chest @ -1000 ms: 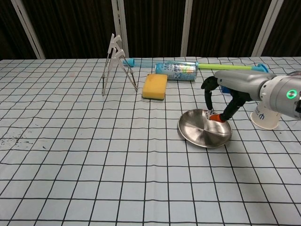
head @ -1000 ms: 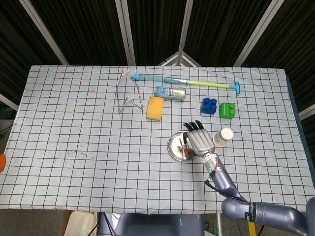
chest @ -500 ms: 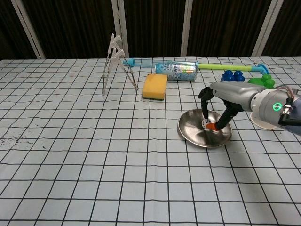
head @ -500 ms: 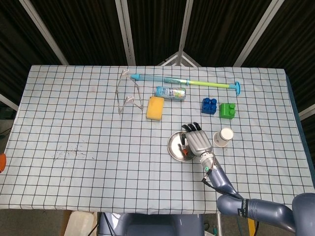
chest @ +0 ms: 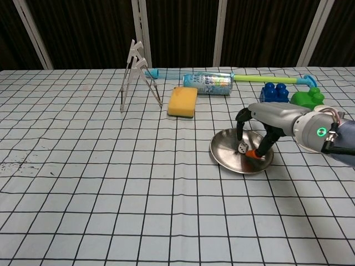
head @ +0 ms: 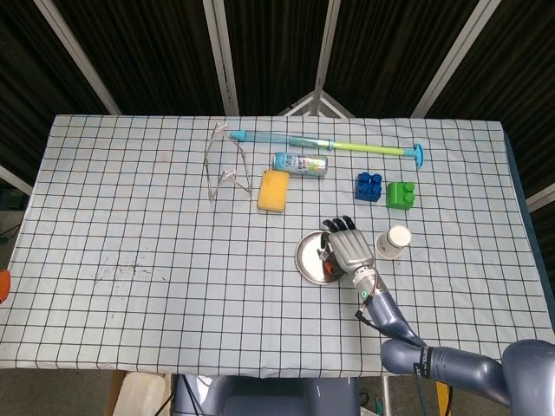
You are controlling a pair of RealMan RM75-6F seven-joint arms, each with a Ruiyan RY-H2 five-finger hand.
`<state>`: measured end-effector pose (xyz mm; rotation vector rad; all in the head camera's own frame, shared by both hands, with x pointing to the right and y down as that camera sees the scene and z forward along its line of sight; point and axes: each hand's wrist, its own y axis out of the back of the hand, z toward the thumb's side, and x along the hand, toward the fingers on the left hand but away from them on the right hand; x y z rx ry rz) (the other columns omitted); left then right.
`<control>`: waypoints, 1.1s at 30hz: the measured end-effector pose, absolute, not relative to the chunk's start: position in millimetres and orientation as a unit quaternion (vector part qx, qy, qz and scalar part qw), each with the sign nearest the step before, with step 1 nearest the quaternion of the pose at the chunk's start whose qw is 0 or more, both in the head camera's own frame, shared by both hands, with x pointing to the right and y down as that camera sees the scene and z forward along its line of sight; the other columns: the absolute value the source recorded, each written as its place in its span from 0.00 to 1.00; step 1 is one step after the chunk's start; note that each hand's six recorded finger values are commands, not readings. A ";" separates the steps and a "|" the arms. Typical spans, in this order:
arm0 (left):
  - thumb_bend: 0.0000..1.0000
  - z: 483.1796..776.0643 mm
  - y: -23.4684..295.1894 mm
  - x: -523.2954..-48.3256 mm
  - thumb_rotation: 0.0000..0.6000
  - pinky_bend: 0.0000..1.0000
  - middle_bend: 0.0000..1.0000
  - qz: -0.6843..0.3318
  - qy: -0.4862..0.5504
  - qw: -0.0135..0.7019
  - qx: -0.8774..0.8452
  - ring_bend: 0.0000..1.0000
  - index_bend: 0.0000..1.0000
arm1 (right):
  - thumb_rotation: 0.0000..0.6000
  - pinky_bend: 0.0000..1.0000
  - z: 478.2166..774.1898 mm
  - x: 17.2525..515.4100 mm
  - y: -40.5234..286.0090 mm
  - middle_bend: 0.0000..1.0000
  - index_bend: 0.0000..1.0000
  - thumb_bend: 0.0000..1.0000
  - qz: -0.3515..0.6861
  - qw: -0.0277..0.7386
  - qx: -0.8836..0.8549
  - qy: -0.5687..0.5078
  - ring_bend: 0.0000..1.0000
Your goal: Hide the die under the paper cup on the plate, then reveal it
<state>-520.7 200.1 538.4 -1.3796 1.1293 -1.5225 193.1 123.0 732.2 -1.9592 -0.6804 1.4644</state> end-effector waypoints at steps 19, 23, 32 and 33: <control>0.70 537.6 201.6 -521.1 1.00 0.12 0.00 -0.602 0.444 0.386 -0.539 0.00 0.23 | 1.00 0.00 663.0 269.3 78.5 0.18 0.23 0.01 0.578 0.353 -0.663 -0.320 0.13; 0.70 539.3 201.9 -519.3 1.00 0.12 0.00 -0.604 0.440 0.387 -0.540 0.00 0.23 | 1.00 0.00 653.4 304.8 71.9 0.19 0.25 0.01 0.601 0.344 -0.640 -0.333 0.14; 0.70 541.3 202.3 -516.5 1.00 0.12 0.00 -0.608 0.436 0.390 -0.537 0.00 0.24 | 1.00 0.00 664.0 341.6 87.9 0.21 0.25 0.01 0.632 0.304 -0.639 -0.317 0.14; 0.70 541.4 202.3 -516.4 1.00 0.12 0.00 -0.608 0.436 0.390 -0.537 0.00 0.24 | 1.00 0.00 665.3 343.3 89.7 0.21 0.25 0.01 0.632 0.302 -0.640 -0.316 0.14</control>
